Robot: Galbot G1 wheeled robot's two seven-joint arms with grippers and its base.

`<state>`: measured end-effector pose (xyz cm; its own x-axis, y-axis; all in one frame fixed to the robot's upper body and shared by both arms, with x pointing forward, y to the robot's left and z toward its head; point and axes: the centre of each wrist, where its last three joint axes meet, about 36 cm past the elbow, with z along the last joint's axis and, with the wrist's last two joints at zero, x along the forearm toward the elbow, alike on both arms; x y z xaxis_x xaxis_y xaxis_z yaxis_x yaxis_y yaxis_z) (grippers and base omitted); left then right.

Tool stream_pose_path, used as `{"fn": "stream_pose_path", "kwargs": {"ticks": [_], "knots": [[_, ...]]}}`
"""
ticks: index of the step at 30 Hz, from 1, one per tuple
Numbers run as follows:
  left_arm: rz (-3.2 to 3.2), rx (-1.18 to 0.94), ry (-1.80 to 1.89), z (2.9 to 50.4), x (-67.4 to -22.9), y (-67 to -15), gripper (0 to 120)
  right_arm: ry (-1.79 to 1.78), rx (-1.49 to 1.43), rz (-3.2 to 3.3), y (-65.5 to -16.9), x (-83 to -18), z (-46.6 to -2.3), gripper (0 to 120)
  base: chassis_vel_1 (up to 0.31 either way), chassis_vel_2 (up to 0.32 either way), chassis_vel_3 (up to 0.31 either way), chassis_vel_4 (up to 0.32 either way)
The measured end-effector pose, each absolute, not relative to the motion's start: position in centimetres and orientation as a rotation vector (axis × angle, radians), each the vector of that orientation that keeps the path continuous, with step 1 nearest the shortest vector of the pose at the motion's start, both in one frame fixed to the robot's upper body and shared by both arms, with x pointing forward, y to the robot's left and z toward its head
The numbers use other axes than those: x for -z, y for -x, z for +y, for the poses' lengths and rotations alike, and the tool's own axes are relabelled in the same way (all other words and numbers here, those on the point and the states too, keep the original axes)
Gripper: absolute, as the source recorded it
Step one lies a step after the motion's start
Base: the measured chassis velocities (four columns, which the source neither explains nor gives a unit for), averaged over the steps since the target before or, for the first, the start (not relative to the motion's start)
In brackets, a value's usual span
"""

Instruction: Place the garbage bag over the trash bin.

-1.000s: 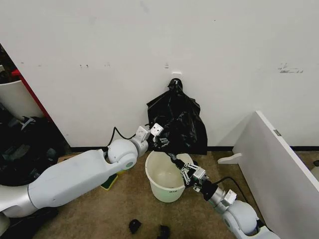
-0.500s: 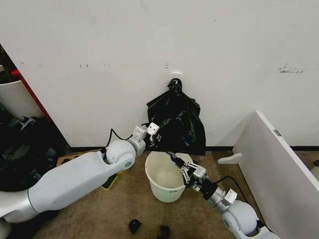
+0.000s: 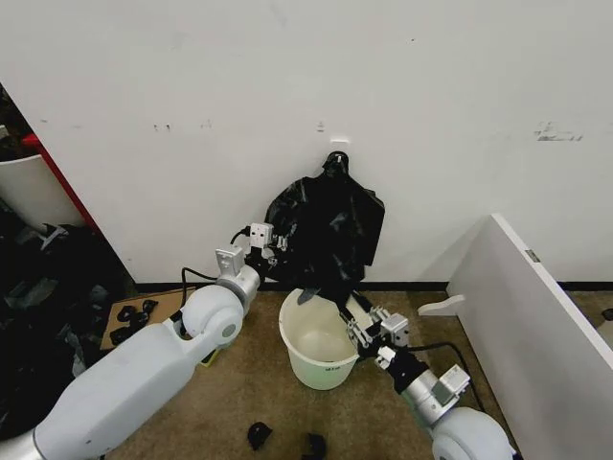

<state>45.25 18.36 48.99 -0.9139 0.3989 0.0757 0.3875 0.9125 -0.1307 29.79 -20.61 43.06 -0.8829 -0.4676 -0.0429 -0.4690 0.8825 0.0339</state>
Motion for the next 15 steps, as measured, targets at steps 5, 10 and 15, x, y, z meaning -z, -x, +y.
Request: {"fn": "stream_pose_path", "kwargs": {"ticks": [5,10,15], "knots": [[-2.962,-0.159,0.634,18.3,-48.5,-44.7,0,0.759,0.017,3.032,-32.4,-42.0,-20.2,76,0.0,0.0,0.0,0.0],[-2.963,-0.145,0.627,18.7,-48.3,-44.4,0,0.777,0.048,3.034,-35.6,-41.9,-18.8,92,0.0,0.0,0.0,0.0],[-2.965,-0.138,0.618,19.1,-48.2,-44.0,0,0.752,-0.002,3.068,-38.4,-42.8,-17.3,100,0.0,0.0,0.0,0.0]]}}
